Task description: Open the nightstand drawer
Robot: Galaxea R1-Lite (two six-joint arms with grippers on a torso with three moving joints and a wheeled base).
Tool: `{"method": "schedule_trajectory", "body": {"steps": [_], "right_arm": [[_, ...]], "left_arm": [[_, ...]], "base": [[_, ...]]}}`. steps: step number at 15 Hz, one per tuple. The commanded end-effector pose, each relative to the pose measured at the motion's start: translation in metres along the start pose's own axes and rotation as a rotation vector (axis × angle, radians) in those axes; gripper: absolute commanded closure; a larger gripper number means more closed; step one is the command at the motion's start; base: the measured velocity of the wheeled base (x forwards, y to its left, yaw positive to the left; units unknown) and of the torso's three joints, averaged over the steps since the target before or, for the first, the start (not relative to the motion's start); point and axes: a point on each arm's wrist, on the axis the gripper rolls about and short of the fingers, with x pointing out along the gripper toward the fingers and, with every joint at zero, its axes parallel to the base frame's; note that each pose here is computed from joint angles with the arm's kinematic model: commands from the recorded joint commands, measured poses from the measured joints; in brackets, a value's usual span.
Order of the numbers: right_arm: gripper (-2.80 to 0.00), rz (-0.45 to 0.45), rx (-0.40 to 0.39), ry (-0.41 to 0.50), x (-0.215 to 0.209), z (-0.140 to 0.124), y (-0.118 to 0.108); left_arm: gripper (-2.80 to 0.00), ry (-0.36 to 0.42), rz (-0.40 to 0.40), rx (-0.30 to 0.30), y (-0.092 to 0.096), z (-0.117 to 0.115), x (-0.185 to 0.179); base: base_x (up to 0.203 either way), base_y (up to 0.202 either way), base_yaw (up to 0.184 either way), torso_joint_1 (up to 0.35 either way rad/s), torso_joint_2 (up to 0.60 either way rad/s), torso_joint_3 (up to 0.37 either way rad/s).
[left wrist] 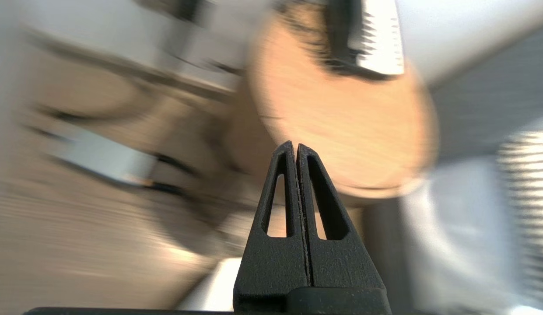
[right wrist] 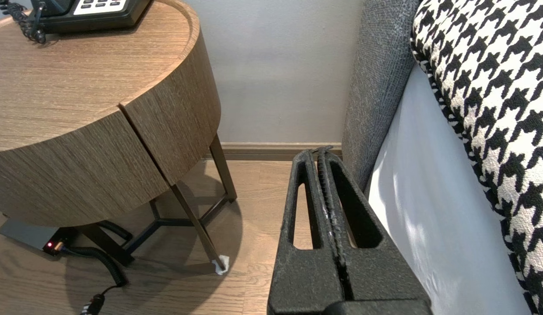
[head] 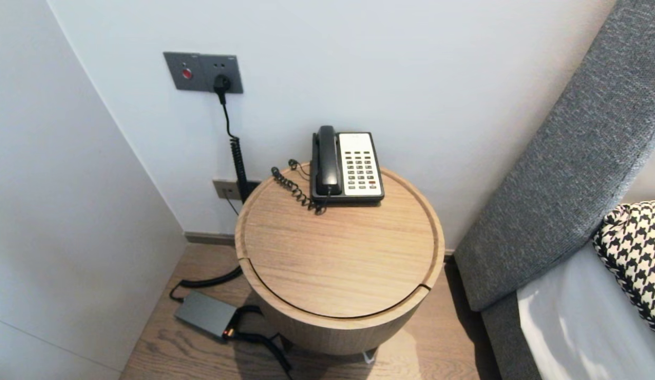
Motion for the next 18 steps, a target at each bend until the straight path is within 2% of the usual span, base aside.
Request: {"method": "schedule_trajectory", "body": {"steps": [1,3,6,9,13,18], "right_arm": [[0.00,0.000,0.000,0.025,0.002,-0.007,0.000],[0.00,0.000,0.000,0.025,0.002,-0.007,0.000],[0.00,0.000,0.000,0.025,0.002,-0.007,0.000],[0.00,0.000,0.000,0.025,0.002,-0.007,0.000],[0.00,0.000,0.000,0.025,0.002,-0.007,0.000],[0.00,0.000,0.000,0.025,0.002,-0.007,0.000]], "left_arm": [[0.00,0.140,-0.101,-0.182,0.000,0.021,0.035],[0.00,0.210,-0.149,-0.261,0.002,0.029,0.055],[0.00,0.314,-0.178,-0.308,0.008,0.041,0.100],[0.00,0.431,-0.195,-0.326,0.010,0.041,0.145],[0.00,0.597,-0.193,-0.318,0.011,0.015,0.198],[0.00,0.644,-0.171,-0.288,0.012,-0.008,0.244]], "base": [[0.000,0.000,0.000,0.000,0.00,0.000],[0.000,0.000,0.000,0.000,0.00,0.000],[0.000,0.000,0.000,0.000,0.00,0.000],[0.000,0.000,0.000,0.000,0.00,0.000],[0.000,0.000,0.000,0.000,0.00,0.000],[0.000,0.000,0.000,0.000,0.00,0.000]]}}
